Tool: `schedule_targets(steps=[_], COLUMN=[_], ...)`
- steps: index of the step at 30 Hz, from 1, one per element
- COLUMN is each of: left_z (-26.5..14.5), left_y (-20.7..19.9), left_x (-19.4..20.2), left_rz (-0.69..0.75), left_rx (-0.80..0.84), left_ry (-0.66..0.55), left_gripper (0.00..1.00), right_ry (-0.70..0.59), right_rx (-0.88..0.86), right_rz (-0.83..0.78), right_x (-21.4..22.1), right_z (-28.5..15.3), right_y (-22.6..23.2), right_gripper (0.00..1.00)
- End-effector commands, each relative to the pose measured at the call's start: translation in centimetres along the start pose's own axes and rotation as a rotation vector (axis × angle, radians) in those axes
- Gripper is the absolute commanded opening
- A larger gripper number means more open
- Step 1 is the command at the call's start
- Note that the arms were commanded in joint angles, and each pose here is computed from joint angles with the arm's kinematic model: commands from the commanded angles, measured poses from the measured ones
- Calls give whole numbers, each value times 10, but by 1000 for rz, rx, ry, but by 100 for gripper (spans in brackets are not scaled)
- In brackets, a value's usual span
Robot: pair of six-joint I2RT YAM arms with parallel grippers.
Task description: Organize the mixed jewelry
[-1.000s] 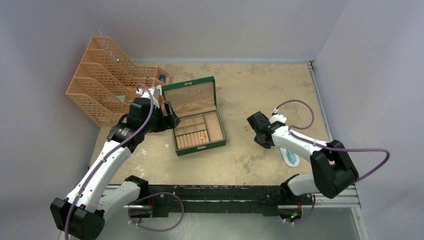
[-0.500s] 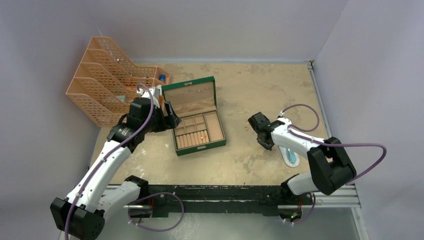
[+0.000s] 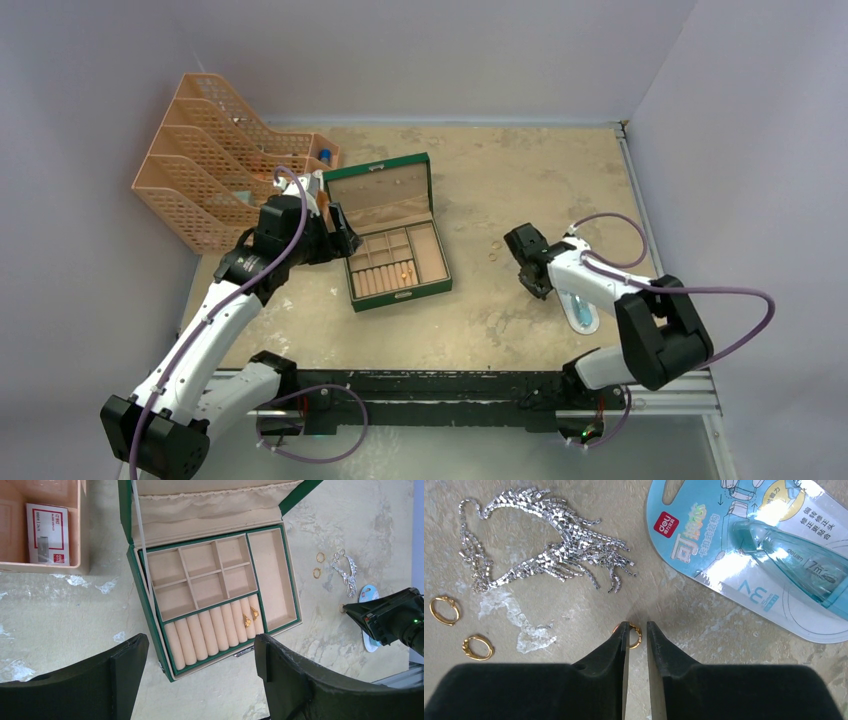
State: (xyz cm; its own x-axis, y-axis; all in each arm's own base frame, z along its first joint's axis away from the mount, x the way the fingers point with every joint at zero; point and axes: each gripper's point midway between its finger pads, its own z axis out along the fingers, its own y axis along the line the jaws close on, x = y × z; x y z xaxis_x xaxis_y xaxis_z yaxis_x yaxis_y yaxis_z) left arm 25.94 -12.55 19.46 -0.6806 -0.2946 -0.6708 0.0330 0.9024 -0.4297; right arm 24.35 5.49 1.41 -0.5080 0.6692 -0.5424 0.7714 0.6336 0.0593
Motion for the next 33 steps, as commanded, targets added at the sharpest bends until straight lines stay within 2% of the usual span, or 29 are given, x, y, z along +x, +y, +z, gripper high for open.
schedule_targets(steps=[1, 8, 14, 19, 24, 31, 33], left_z=[-1, -2, 2, 5, 9, 7, 10], left_y=[-4, -6, -20, -40, -59, -95, -97], left_x=[-10, -9, -2, 9, 21, 32, 33], left_rz=[29, 27, 36, 26, -35, -136, -155], left_rx=[20, 30, 117, 227, 323, 540, 550], left_ry=[-43, -40, 0, 77, 170, 271, 290], left_gripper=[77, 77, 77, 77, 80, 78, 78], right_ry=[41, 75, 69, 87, 70, 61, 75], right_rx=[-12, -61, -163, -385, -652, -1038, -1115], right_rz=[16, 1, -11, -18, -59, -190, -240], right_x=[9, 14, 6, 2, 8, 48, 63], right_z=[6, 2, -11, -41, -94, -204, -227], right_y=[-6, -1, 16, 55, 108, 174, 183], right_gripper=[20, 0, 0, 0, 0, 0, 0])
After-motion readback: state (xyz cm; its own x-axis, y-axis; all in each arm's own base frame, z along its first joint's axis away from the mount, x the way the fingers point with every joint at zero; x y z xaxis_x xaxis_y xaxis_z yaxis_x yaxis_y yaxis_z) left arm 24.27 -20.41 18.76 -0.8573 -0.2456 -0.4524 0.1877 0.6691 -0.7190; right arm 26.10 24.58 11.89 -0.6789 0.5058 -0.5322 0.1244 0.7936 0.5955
